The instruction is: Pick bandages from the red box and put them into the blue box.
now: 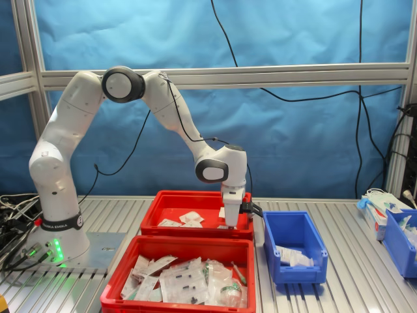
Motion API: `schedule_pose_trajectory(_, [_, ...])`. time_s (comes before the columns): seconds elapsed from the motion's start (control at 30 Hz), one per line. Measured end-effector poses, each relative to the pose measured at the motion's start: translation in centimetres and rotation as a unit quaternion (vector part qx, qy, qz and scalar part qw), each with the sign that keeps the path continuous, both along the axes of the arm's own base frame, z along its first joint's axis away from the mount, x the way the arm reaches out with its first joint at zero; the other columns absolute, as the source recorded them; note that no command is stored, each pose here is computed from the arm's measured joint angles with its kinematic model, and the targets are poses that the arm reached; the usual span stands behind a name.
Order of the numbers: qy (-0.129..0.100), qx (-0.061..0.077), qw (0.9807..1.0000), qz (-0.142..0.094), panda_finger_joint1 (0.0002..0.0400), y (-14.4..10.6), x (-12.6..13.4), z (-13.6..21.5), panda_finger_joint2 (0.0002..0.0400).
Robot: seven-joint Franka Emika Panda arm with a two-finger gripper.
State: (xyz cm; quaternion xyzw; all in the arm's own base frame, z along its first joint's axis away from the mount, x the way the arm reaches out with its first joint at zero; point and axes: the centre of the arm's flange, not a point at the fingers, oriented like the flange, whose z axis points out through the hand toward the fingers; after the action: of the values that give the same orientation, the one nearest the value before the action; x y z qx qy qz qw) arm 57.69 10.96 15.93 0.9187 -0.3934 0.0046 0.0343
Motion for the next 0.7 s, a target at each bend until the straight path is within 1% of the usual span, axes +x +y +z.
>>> schedule_pose_trajectory(0.7, [0.003, -0.001, 1.0000, 0.002, 0.0400, 0.13, -0.27, -0.22, 0.0400])
